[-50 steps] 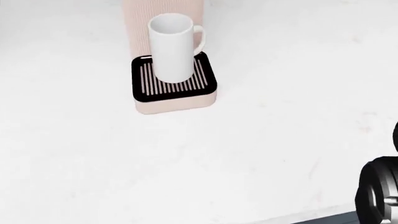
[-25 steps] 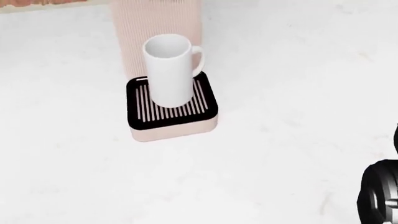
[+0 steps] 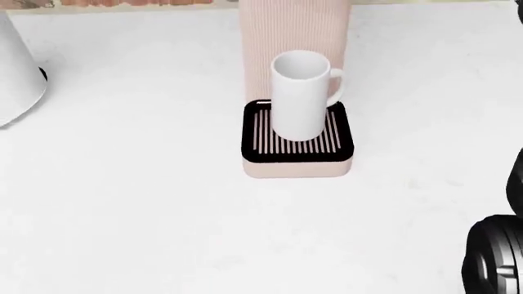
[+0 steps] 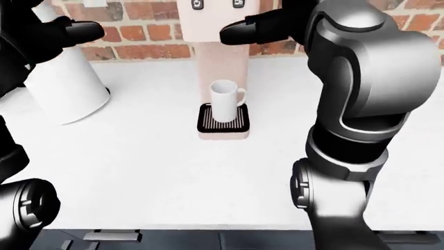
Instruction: Press the button on the coffee machine to serve coffee.
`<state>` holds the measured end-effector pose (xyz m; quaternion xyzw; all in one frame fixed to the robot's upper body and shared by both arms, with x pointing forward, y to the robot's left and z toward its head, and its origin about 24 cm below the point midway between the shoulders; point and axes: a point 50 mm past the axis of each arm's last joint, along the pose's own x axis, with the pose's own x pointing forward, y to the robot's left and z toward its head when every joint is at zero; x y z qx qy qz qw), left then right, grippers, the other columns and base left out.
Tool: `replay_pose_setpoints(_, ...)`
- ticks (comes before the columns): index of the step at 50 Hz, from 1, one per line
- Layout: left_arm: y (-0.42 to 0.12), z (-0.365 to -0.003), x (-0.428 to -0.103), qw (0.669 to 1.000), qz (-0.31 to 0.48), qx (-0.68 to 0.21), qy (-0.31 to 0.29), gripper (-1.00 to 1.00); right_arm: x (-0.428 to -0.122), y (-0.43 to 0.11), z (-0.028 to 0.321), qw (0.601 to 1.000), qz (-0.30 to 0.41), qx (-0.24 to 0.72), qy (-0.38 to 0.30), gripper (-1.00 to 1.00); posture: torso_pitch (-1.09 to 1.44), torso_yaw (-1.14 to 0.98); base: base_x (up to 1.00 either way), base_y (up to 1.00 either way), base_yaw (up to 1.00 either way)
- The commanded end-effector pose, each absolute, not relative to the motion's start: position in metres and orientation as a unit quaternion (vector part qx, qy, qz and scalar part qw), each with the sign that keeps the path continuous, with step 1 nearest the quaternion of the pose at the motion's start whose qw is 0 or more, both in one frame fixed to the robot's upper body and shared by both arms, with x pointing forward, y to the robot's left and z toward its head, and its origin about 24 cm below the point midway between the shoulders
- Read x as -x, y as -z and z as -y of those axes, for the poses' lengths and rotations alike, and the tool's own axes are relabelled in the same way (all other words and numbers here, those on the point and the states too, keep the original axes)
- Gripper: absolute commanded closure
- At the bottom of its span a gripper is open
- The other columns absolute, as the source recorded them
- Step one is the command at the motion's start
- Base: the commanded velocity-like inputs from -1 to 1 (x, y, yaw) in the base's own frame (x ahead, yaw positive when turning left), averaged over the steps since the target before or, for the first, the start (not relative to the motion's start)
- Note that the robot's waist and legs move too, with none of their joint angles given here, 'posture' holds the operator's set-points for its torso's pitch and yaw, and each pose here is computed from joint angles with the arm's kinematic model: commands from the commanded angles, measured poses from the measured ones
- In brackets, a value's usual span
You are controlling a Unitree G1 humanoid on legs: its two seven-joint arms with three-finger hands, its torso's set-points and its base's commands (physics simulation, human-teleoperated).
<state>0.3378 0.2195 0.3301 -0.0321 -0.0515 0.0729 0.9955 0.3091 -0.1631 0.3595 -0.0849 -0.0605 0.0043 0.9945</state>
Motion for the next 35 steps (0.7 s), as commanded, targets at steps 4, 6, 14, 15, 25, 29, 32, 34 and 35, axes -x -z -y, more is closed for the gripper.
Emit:
replay_pose_setpoints(4, -0.3515, -0.215, -0.3298, 0.992, 0.108, 0.035, -0.062, -1.0, -0.2992, -0.377, 0.1685, 0.991, 0.108, 0.084, 0.013, -1.0, 0.0, 0.0, 0.0, 0.0, 0.0)
replay_pose_setpoints(6, -0.3503, -0.2149, -0.3301, 0.992, 0.107, 0.035, -0.062, -1.0, -0.2999, -0.376, 0.1693, 0.991, 0.108, 0.083, 0.015, -1.0, 0.0, 0.0, -0.04, 0.0, 0.54)
replay_pose_setpoints(14, -0.3494, -0.2143, -0.3311, 0.992, 0.106, 0.033, -0.061, -1.0, -0.3007, -0.3769, 0.1722, 0.99, 0.106, 0.093, 0.03, -1.0, 0.0, 0.0, -0.01, 0.0, 0.04)
replay_pose_setpoints(15, -0.3492, -0.2142, -0.3312, 0.992, 0.106, 0.033, -0.06, -1.0, -0.3007, -0.3771, 0.1724, 0.989, 0.106, 0.094, 0.032, -1.0, 0.0, 0.0, 0.0, 0.0, 0.0)
replay_pose_setpoints(25, -0.3501, -0.2094, -0.3334, 0.993, 0.104, 0.035, -0.053, -1.0, -0.3025, -0.3768, 0.1755, 0.99, 0.102, 0.094, 0.038, -1.0, 0.0, 0.0, 0.0, 0.0, 0.0)
replay_pose_setpoints(29, -0.3486, -0.2086, -0.3342, 0.993, 0.103, 0.035, -0.048, -1.0, -0.3042, -0.375, 0.1735, 0.99, 0.1, 0.095, 0.036, -1.0, 0.0, 0.0, 0.0, 0.0, 0.0)
replay_pose_setpoints(32, -0.3453, -0.2084, -0.3356, 0.994, 0.097, 0.034, -0.044, -1.0, -0.3056, -0.3741, 0.1732, 0.99, 0.1, 0.095, 0.036, -1.0, -0.03, 0.0, 0.0, 0.0, 0.0)
replay_pose_setpoints(34, -0.3435, -0.2091, -0.3366, 0.994, 0.097, 0.034, -0.047, -1.0, -0.3064, -0.3735, 0.1735, 0.99, 0.099, 0.094, 0.036, -1.0, -0.04, 0.0, 0.0, 0.0, 0.0)
replay_pose_setpoints(35, -0.3427, -0.2084, -0.3368, 0.994, 0.097, 0.036, -0.045, -1.0, -0.3076, -0.3716, 0.1734, 0.99, 0.099, 0.094, 0.036, -1.0, -0.04, 0.0, 0.0, 0.0, 0.0)
